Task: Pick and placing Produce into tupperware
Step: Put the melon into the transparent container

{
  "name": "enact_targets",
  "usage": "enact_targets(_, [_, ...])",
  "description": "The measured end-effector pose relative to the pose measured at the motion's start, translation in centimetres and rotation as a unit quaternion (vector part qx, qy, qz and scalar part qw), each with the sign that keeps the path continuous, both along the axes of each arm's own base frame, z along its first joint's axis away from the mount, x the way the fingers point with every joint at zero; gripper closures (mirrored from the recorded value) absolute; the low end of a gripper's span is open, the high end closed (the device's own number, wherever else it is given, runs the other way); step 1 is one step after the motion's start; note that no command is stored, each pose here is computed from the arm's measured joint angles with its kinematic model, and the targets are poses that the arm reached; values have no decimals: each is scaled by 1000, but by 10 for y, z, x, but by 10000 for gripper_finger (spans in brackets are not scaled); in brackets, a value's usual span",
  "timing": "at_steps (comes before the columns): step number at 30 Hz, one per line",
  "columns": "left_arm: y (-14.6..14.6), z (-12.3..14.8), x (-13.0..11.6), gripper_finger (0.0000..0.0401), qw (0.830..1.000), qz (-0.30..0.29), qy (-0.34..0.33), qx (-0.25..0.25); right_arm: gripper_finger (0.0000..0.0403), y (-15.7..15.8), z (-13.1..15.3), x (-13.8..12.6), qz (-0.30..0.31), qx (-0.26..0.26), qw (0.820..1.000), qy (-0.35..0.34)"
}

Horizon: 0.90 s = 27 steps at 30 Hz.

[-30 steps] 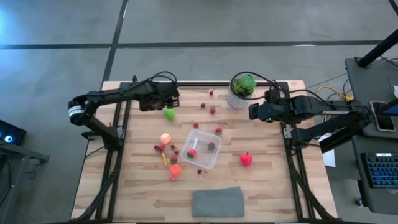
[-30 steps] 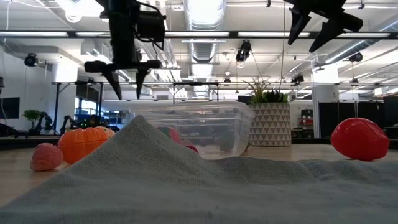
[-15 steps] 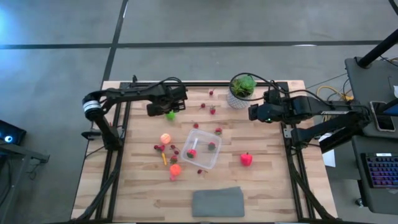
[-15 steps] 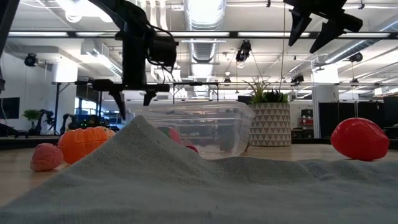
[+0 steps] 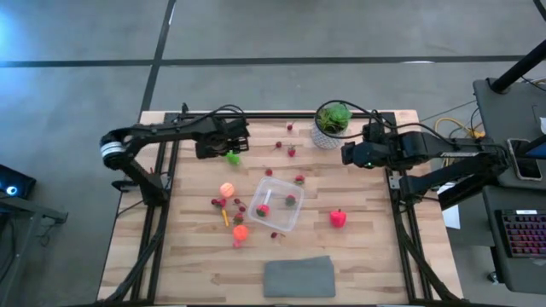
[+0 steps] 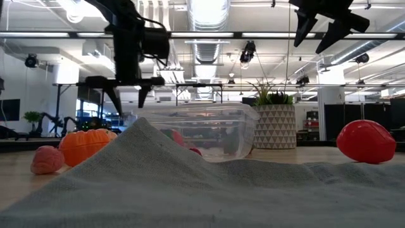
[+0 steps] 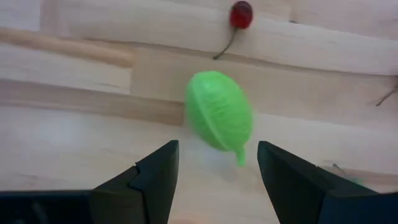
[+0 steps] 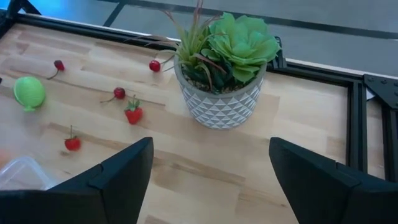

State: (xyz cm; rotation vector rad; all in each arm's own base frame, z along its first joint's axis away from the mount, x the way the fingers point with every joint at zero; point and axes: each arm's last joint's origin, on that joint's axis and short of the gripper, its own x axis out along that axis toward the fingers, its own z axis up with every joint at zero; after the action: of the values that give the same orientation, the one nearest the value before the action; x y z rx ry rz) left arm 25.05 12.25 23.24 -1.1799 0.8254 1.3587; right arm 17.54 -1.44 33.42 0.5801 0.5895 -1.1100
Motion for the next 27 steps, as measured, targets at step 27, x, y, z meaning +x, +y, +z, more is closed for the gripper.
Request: enact_targets(27, [-19, -24, -30, 197, 990, 63, -124, 11, 94, -41, 12, -31, -45, 3, 999, 21])
